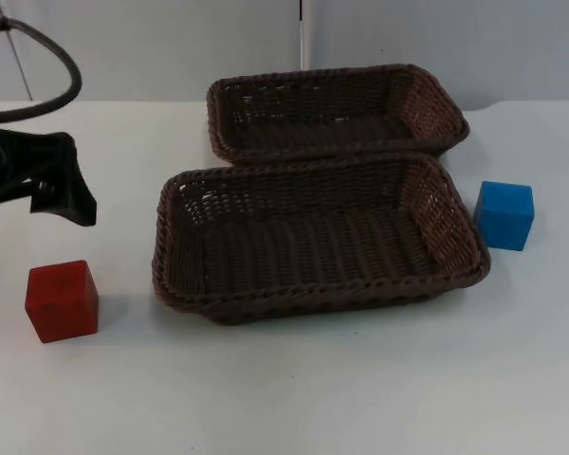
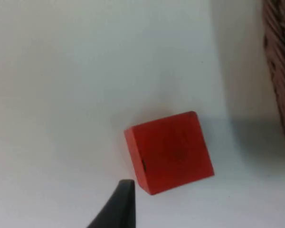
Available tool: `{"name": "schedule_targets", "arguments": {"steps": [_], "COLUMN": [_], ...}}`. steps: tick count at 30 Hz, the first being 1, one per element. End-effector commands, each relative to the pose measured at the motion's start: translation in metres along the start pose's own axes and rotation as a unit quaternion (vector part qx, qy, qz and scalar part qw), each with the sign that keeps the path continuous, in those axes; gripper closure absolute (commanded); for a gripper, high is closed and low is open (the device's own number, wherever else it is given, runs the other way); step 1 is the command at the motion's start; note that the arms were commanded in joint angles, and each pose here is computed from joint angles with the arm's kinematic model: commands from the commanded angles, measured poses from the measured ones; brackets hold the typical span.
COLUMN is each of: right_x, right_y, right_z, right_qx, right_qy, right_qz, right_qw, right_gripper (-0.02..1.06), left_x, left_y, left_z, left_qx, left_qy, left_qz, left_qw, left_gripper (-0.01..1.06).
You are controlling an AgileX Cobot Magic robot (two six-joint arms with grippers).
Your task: Pick up one cube with the left hand and place it into the upper basket. Pick up one cube with the right hand and place it into the lower basket.
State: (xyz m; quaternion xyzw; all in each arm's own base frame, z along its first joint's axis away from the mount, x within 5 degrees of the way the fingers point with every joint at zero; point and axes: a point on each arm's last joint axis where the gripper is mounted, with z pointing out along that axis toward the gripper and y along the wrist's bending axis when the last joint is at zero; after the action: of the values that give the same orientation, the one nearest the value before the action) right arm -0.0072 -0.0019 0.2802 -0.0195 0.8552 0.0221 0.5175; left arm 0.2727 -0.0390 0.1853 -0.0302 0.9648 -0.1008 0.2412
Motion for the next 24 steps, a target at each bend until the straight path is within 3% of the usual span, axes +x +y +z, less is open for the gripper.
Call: {"name": "schedule_targets", "arguments": {"steps": [1, 24], "right_x": [0.000, 0.000], "right_y": [0.000, 0.000], "right_z": [0.000, 0.000], "right_qx": [0.003, 0.003], "right_qy": [-0.004, -0.004], "right_qz": [0.002, 0.002], "right_qw": [1.0000, 1.0000], "right_gripper": [-0.01, -0.01], "left_x": [-0.003, -0.005], "left_y": [0.000, 0.015], "left_z": [0.004, 0.092], "left_qx": [-0.005, -0.038], "left_qy": [-0.009, 0.055], "left_qz": [-0.005, -0.015], "left_qw": [1.000, 0.998], "left_gripper": [0.00, 0.00]}}
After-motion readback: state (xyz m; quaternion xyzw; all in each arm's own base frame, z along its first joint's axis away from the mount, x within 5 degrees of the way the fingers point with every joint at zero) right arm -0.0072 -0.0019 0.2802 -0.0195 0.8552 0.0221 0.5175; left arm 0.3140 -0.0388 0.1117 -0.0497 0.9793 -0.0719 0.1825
